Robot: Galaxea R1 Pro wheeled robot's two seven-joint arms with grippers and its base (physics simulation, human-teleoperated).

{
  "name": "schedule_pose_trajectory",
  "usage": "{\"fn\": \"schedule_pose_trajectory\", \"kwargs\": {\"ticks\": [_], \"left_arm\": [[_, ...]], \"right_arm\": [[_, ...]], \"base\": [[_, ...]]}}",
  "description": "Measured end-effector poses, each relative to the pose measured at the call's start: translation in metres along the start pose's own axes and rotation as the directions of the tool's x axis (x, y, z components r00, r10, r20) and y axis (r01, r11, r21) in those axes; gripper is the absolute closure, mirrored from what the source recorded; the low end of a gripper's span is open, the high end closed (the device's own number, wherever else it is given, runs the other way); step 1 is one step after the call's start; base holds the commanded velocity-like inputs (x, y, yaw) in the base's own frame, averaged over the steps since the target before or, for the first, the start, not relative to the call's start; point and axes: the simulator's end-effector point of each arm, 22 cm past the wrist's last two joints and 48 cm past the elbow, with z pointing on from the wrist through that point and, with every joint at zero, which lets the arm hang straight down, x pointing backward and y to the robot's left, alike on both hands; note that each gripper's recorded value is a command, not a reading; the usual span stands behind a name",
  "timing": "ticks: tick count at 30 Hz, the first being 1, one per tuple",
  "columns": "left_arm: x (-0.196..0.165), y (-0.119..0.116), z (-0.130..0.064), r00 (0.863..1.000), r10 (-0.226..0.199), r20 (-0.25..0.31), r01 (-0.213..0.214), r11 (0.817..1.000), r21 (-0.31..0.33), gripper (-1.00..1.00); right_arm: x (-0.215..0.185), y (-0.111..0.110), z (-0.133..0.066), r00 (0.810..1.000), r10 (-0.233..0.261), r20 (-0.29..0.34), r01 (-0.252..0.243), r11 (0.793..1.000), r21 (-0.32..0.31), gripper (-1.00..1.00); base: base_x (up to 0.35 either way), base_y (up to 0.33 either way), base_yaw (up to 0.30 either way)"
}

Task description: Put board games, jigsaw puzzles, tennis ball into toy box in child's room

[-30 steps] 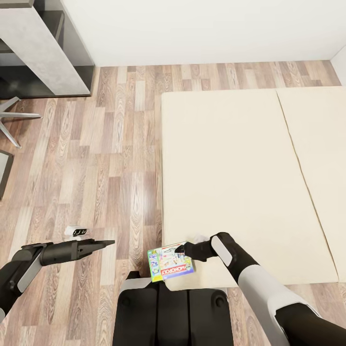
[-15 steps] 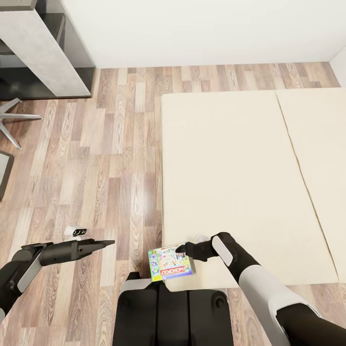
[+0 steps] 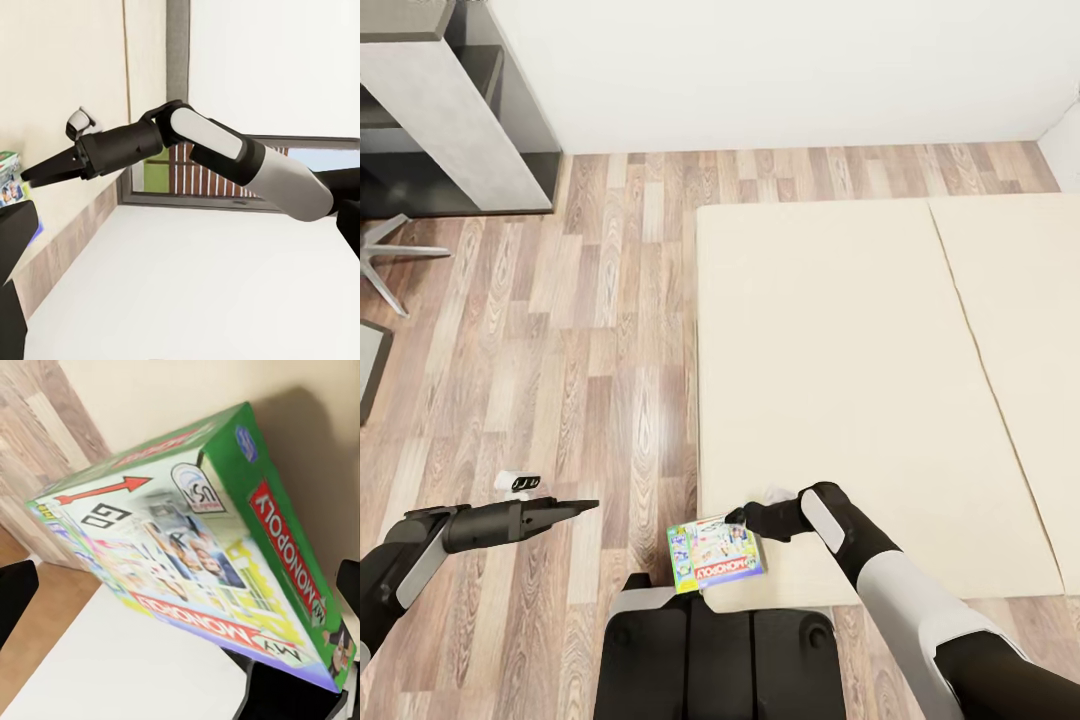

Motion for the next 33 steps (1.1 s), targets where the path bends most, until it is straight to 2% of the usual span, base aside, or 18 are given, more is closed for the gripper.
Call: {"fn": "schedule_pose_trajectory", "kwargs": {"ticks": [4, 18, 28, 33], "left_arm": [[-0.002, -0.003, 0.000, 1.000, 0.007, 0.001, -0.007, 1.000, 0.001, -1.00], [-0.007, -0.013, 0.000, 1.000, 0.030, 0.003, -0.030, 1.000, 0.005, -1.00], [-0.010, -0.020, 0.000, 0.999, 0.046, 0.005, -0.046, 0.999, 0.009, -1.00], [-0.012, -0.024, 0.000, 0.999, 0.054, 0.006, -0.054, 0.998, 0.010, -1.00]], "right_arm": [[-0.006, 0.005, -0.005, 1.000, -0.011, 0.015, 0.011, 1.000, -0.006, -1.00], [-0.049, 0.048, -0.038, 0.987, -0.094, 0.129, 0.102, 0.993, -0.052, -1.00], [-0.063, 0.055, -0.062, 0.975, -0.130, 0.182, 0.142, 0.988, -0.057, -1.00], [-0.060, 0.067, -0.073, 0.962, -0.154, 0.225, 0.175, 0.982, -0.077, -1.00]], "base": [[0.000, 0.000, 0.000], [0.000, 0.000, 0.000], [0.000, 0.000, 0.000], [0.000, 0.000, 0.000]]}}
